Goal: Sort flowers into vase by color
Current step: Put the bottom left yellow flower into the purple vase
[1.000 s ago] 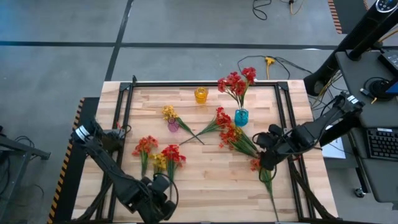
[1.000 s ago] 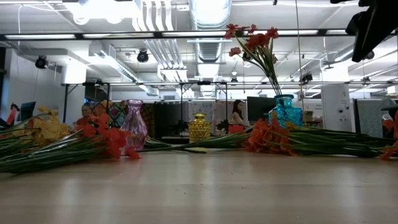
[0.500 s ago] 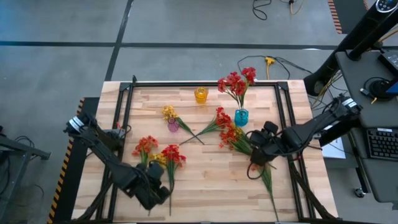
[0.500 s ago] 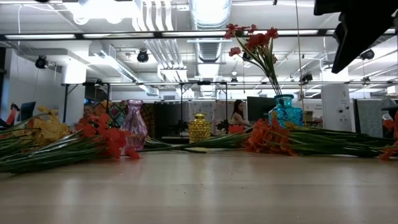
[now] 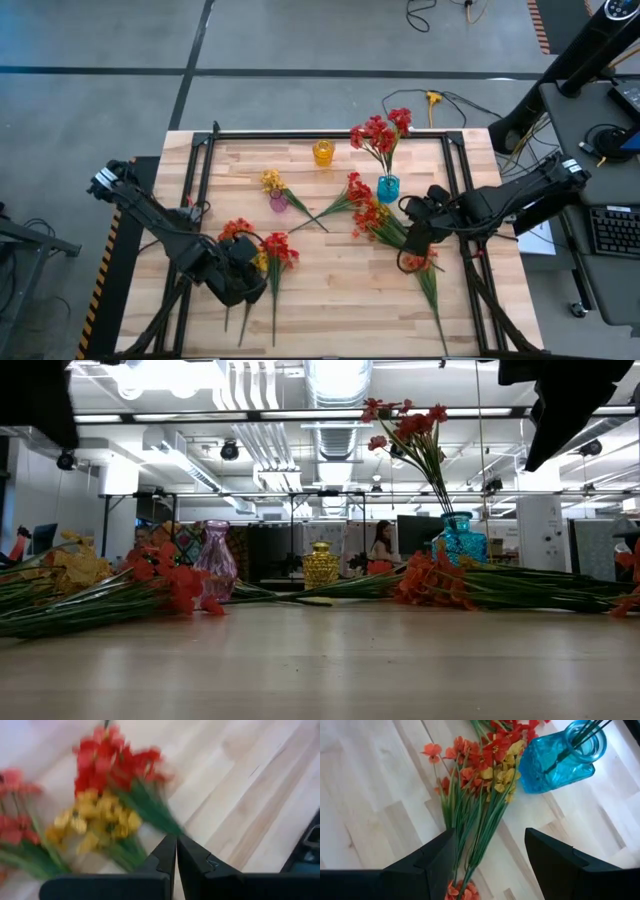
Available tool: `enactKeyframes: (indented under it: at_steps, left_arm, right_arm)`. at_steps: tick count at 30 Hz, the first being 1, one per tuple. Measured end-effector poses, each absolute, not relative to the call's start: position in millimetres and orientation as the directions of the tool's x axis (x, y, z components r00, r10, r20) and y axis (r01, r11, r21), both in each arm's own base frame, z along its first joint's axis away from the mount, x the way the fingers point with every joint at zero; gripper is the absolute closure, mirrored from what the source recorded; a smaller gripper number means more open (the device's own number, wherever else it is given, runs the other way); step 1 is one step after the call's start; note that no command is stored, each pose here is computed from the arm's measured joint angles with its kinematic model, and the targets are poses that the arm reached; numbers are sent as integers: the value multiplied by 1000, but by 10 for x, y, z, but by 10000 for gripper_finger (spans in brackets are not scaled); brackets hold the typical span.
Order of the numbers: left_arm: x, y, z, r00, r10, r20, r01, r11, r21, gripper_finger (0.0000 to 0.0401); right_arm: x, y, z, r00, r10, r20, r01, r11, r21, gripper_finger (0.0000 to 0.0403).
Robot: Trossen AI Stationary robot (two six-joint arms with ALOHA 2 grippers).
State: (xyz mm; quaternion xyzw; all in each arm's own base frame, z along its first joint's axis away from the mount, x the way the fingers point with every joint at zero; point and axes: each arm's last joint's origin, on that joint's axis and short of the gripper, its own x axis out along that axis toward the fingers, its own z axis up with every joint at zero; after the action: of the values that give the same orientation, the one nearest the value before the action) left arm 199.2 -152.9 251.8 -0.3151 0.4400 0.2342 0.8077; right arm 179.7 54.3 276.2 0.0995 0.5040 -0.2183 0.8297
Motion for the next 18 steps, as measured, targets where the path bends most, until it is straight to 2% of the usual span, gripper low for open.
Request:
enactKeyframes:
  at_steps: [5,18]
  left_arm:
    - [2020,-1504,2642,568,152,-809,-637,703,-315,401]
    - [2258,-1499,2726,640,175,-749,-478,853,-209,401]
  right_arm:
    - [1786,541,2774,403,-254,-879,495,868,-24,174]
    - [1788,542,2776,406,-250,-879,512,859,-7,174]
